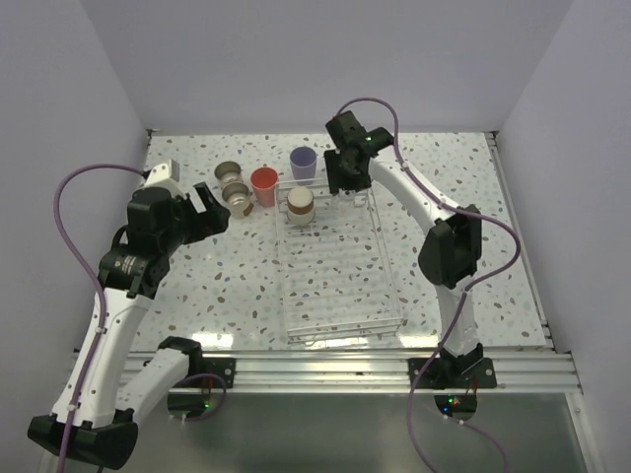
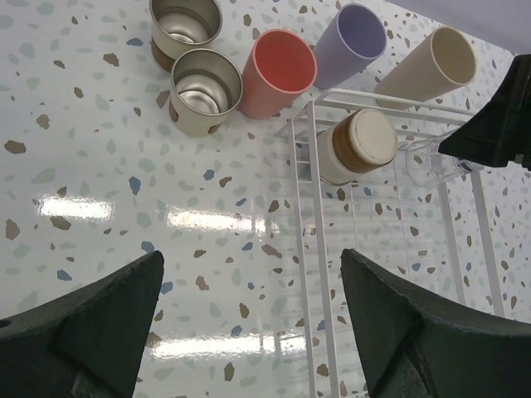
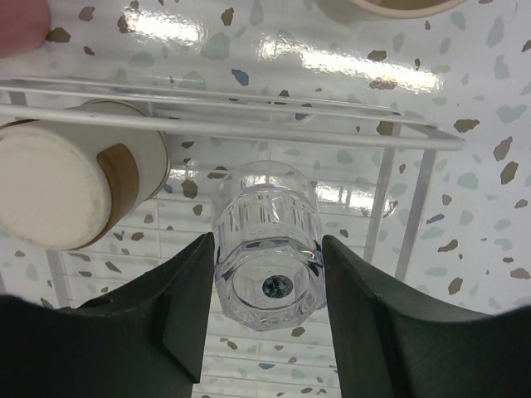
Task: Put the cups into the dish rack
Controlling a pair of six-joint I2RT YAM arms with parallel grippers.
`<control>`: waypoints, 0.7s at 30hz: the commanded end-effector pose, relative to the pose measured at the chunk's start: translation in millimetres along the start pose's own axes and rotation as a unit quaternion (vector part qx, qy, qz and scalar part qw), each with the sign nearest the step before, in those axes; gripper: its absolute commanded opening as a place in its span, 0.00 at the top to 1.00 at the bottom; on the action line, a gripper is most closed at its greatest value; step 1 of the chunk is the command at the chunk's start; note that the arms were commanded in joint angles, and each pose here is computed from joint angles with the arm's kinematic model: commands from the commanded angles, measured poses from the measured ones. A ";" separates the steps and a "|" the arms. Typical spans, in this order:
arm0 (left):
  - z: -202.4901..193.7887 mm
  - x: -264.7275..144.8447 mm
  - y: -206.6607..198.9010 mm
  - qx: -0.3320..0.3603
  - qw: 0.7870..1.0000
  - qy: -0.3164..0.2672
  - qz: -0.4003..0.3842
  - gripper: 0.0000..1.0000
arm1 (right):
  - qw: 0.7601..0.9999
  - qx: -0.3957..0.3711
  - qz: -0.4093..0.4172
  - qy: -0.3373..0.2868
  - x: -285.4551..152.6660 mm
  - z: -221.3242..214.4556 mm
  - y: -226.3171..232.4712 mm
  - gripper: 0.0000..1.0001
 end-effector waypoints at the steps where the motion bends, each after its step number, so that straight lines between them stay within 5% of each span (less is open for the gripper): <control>1: 4.7 -8.6 2.8 0.008 1.000 -0.012 0.012 0.09 | 1.000 -0.008 -0.015 -0.015 -0.8 5.4 4.8 1.00; 16: -3.3 5.7 4.9 0.013 1.000 0.005 0.014 0.09 | 0.999 -0.006 -0.048 -0.009 49.2 -3.0 19.1 1.00; 20: -3.7 8.3 6.3 0.015 1.000 0.004 0.020 0.09 | 0.999 -0.003 -0.048 -0.009 54.2 -2.7 21.4 0.84; 21: -3.9 10.0 6.4 0.016 1.000 0.006 0.021 0.09 | 0.999 -0.002 -0.049 -0.009 55.1 -1.9 21.1 0.70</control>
Point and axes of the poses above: each gripper's point midway between its finger pads, its own x axis out along the fingers, its own y axis along the line the jaws close on, z = x × y, the point moved 9 cm from there along -x, back along the fingers, and after that the axes turned 7 degrees about x, right-handed, at the moved point
